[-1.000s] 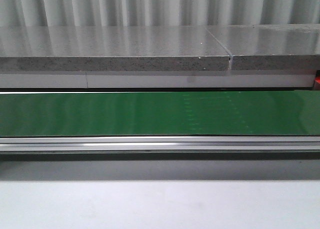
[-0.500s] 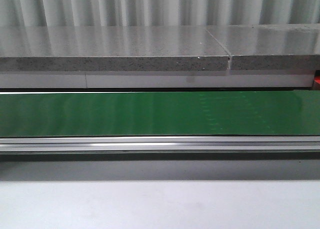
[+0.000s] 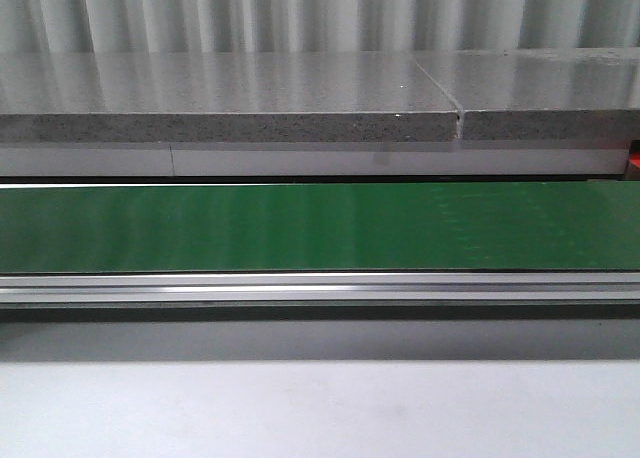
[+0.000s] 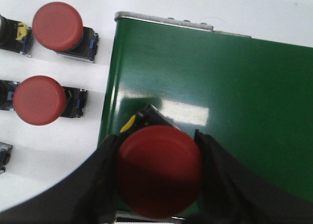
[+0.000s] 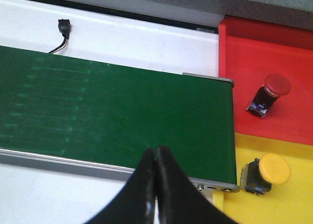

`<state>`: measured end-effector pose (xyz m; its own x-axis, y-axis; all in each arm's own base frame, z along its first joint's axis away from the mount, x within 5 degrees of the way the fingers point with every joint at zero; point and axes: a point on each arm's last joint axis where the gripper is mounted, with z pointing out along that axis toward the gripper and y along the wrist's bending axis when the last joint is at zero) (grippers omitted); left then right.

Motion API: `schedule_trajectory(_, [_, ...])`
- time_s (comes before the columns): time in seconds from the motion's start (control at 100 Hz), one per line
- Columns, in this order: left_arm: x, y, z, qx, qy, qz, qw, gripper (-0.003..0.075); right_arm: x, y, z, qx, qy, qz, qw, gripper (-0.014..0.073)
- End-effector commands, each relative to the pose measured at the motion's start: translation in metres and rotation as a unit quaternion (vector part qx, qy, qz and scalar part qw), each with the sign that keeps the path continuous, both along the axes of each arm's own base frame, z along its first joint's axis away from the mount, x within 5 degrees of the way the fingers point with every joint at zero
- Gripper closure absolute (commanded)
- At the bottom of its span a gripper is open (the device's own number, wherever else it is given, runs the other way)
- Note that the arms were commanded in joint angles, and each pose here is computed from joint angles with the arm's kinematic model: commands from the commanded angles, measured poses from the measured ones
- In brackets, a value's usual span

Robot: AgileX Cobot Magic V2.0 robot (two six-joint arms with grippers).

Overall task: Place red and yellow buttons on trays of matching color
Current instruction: 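Set the red button on the belt and open the left gripper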

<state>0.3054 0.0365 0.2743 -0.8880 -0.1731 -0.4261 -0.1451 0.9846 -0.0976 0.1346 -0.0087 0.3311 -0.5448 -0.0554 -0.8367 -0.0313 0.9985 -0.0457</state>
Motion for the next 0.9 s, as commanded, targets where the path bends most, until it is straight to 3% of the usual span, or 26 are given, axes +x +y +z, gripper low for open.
schedule_trajectory(0.0, [0.004, -0.002, 0.019, 0.005, -0.048, -0.004, 0.999, 0.0739, 0.002, -0.001, 0.013, -0.008, -0.043, -0.004, 0.999, 0.0662])
schedule_trajectory(0.4, [0.009, -0.002, 0.002, -0.002, -0.006, -0.011, 1.0, 0.0715, 0.002, -0.001, 0.013, -0.008, -0.043, -0.004, 0.999, 0.0662])
schedule_trajectory(0.45, [0.009, -0.003, 0.003, -0.003, -0.007, -0.017, 1.0, 0.0659, 0.002, -0.001, 0.013, -0.008, -0.043, -0.004, 0.999, 0.0662])
schedule_trajectory(0.52, [0.009, -0.004, 0.005, -0.009, -0.006, -0.024, 1.0, 0.0514, 0.002, -0.001, 0.013, -0.008, -0.043, -0.004, 0.999, 0.0662])
schedule_trajectory(0.65, [0.011, -0.007, 0.012, -0.023, -0.014, -0.034, 0.999, 0.0092, 0.002, -0.001, 0.013, -0.008, -0.043, -0.004, 0.999, 0.0662])
schedule_trajectory(0.7, [0.01, -0.008, 0.017, -0.024, -0.021, -0.034, 0.999, -0.0004, 0.002, -0.001, 0.013, -0.008, -0.043, -0.004, 0.999, 0.0662])
schedule_trajectory(0.89, [0.006, -0.018, 0.044, -0.018, -0.061, -0.052, 0.997, 0.0116, 0.002, -0.001, 0.013, -0.008, -0.043, -0.004, 0.999, 0.0662])
